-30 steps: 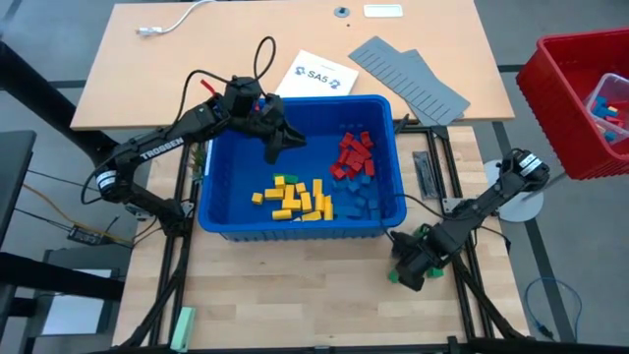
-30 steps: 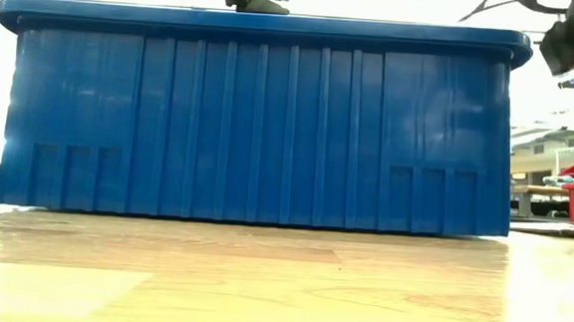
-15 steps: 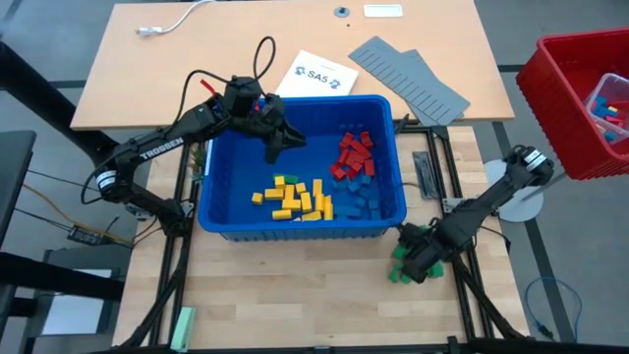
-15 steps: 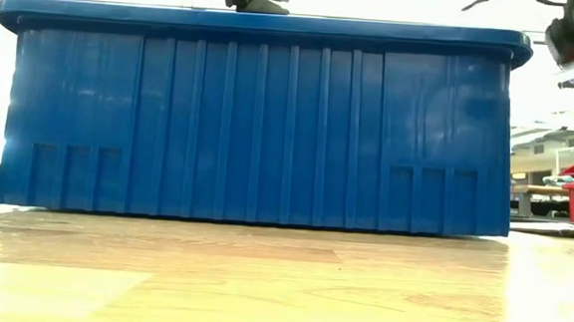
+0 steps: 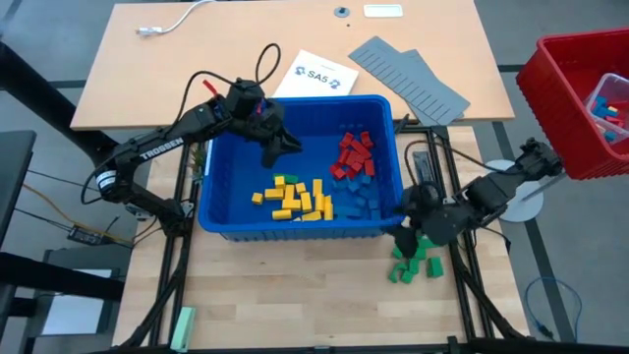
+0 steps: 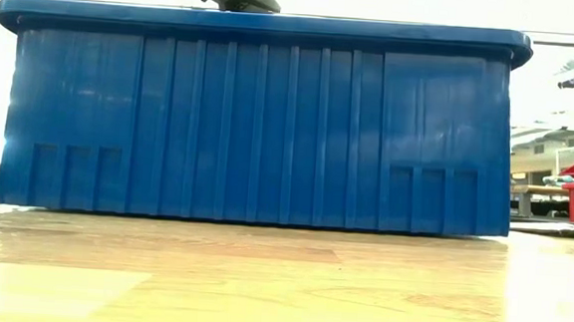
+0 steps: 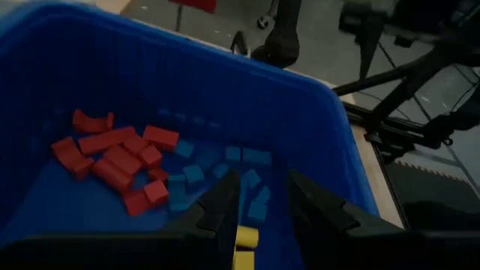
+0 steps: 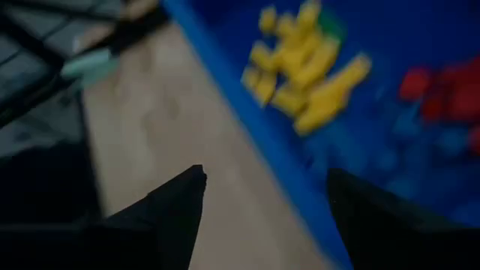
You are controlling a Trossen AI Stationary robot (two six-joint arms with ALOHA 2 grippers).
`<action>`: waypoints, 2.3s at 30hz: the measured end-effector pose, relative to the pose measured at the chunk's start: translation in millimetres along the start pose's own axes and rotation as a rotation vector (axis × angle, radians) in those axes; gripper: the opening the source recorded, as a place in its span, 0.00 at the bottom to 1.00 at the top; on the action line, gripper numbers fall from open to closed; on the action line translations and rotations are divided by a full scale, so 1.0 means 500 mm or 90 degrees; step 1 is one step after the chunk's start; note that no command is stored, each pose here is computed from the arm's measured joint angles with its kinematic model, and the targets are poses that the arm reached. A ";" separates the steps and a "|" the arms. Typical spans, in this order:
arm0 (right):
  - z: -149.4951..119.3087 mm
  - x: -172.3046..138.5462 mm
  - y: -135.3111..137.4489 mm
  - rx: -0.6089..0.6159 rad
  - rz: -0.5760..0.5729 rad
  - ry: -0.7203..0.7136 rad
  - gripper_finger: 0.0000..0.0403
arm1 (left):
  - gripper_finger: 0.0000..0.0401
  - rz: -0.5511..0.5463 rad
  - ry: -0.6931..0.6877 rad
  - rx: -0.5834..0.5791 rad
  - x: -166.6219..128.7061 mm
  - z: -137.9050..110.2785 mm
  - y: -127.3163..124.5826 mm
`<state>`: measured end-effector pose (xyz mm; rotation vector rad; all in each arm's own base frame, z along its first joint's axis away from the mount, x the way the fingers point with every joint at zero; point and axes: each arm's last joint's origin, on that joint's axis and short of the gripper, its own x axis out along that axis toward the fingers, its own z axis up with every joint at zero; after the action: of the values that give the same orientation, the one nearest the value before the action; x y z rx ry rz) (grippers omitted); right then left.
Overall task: Sort blocks
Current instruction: Remove the green block from the blue bin
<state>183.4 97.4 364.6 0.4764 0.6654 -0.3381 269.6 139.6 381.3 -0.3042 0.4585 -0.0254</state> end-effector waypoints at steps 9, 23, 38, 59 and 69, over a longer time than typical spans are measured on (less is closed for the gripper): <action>0.058 0.035 -0.055 0.010 -0.158 -0.102 0.59 | 0.30 0.129 -0.004 0.001 -0.058 -0.002 -0.023; 0.115 0.061 -0.173 0.066 -0.355 -0.071 0.51 | 0.30 0.555 0.133 -0.043 -0.178 -0.064 -0.052; 0.149 0.064 -0.269 0.116 -0.425 0.006 0.57 | 0.30 0.666 0.120 -0.189 -0.240 -0.183 -0.035; 0.215 0.088 -0.280 -0.010 -0.328 -0.113 0.67 | 0.53 0.311 -0.018 -0.014 -0.124 -0.126 0.020; 0.224 0.153 -0.287 -0.062 -0.274 -0.054 0.63 | 0.52 0.126 0.129 0.076 -0.013 -0.150 0.048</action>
<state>233.0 -92.9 346.4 0.2211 0.6959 -0.7245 229.9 141.7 313.0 -0.1388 0.6846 0.1101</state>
